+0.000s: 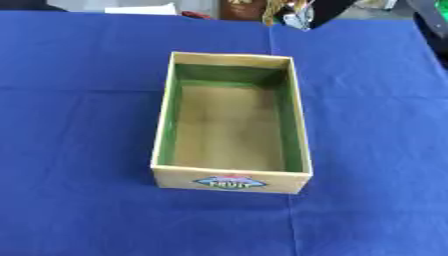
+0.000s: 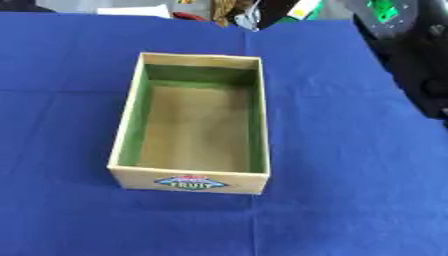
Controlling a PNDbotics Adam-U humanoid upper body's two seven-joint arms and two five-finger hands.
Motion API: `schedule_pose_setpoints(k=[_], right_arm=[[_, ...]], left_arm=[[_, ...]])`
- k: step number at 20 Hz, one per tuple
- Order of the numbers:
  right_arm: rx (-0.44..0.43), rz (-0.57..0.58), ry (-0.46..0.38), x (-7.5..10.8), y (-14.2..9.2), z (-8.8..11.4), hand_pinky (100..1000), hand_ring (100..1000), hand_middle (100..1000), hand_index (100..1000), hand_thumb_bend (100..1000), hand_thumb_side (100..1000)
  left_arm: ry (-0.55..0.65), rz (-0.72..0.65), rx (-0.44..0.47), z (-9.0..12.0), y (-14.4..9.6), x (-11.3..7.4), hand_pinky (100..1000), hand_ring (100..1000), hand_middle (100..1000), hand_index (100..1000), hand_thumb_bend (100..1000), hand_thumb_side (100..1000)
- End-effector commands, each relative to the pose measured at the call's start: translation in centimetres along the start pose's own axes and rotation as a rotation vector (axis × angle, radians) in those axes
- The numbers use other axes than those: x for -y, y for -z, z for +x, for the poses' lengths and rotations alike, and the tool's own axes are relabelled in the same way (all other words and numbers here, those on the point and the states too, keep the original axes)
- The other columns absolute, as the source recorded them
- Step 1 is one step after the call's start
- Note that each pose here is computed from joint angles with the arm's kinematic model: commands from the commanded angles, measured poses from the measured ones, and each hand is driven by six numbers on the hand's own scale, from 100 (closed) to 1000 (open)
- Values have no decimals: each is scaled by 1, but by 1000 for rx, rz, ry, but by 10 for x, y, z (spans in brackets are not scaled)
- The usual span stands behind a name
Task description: Pick up objects on the table and place them in the box.
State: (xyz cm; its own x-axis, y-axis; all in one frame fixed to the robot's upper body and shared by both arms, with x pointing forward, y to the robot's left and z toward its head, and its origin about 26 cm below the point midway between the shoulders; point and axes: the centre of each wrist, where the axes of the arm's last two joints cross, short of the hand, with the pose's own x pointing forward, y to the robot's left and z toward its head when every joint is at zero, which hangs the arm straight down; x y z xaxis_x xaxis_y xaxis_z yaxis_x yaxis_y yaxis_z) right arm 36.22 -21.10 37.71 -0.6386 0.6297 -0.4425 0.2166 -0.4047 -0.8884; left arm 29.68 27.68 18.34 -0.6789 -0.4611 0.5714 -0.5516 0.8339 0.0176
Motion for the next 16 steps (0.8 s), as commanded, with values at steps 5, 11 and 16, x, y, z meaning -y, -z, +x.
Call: schedule_pose_setpoints(k=[5, 11, 16], right_arm=[[66, -8, -13, 9, -5, 25, 663, 629, 577, 599, 100, 340], [106, 35, 45, -8, 8, 39, 660, 622, 573, 606, 100, 347], [120, 61, 82, -20, 18, 43, 659, 619, 571, 613, 100, 361]], left_arm=[[-8, -12, 36, 6, 7, -1, 509, 539, 550, 722, 100, 475], [-15, -12, 35, 7, 6, 0, 510, 542, 550, 722, 100, 476], [-19, -11, 32, 7, 6, 1, 510, 542, 550, 721, 100, 475]])
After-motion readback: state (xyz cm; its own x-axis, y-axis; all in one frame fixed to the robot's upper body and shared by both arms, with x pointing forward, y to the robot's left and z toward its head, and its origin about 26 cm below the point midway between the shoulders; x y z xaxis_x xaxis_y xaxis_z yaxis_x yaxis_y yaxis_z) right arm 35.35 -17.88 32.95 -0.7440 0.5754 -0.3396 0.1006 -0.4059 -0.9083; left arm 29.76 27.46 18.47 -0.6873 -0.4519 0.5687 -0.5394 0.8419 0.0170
